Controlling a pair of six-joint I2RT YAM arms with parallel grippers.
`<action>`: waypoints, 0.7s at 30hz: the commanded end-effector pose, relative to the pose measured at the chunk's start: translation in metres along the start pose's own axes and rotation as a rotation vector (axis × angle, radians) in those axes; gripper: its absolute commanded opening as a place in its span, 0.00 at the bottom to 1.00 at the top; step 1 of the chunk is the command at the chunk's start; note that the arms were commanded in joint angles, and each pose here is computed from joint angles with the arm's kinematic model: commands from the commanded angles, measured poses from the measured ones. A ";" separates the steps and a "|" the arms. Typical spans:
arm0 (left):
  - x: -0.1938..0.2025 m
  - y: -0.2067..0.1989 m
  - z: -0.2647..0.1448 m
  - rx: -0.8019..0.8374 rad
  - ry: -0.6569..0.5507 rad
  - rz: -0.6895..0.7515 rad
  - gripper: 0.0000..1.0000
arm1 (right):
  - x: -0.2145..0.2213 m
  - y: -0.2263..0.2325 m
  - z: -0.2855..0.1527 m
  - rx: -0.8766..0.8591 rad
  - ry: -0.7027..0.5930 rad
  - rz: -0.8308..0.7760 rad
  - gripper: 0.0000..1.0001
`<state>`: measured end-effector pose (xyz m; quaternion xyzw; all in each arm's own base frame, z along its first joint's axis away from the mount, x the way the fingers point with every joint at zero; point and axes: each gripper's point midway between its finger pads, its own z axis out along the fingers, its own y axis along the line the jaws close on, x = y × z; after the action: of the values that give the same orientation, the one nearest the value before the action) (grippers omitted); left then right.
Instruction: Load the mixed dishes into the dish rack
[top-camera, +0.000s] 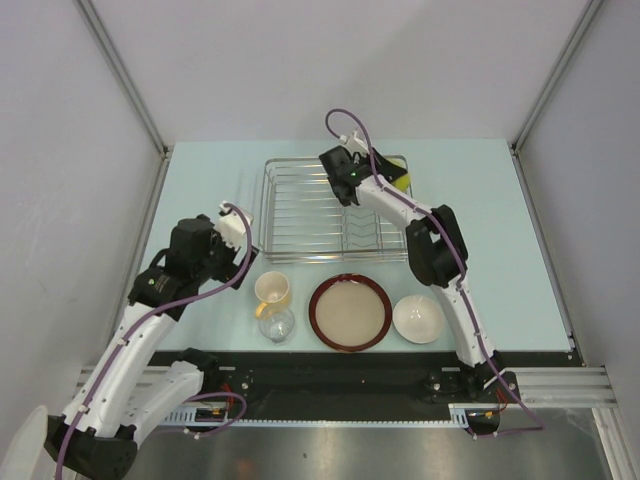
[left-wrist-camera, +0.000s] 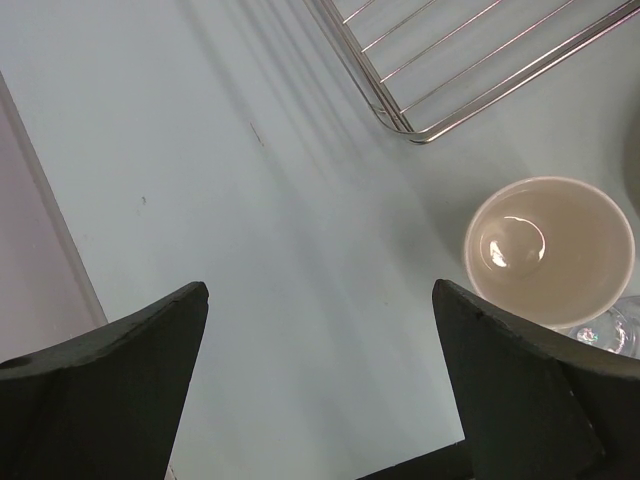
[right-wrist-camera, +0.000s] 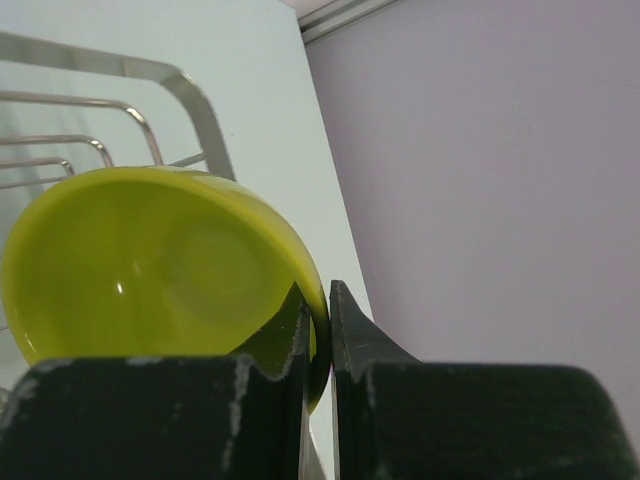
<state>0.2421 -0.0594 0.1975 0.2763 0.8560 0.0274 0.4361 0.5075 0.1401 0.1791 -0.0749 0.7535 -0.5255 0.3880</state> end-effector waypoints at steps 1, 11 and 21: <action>-0.008 0.007 -0.002 -0.026 -0.032 -0.008 1.00 | 0.004 0.018 0.004 0.003 0.003 0.032 0.00; -0.009 0.009 -0.001 -0.028 -0.030 0.000 1.00 | 0.005 0.041 -0.001 -0.060 0.001 0.039 0.25; -0.016 0.012 -0.008 -0.032 -0.044 -0.002 1.00 | -0.027 -0.014 -0.029 -0.090 -0.043 0.148 0.74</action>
<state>0.2426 -0.0572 0.1968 0.2730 0.8578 0.0296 0.4345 0.5094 0.1554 0.1380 -0.0943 0.7764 -0.4952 0.3782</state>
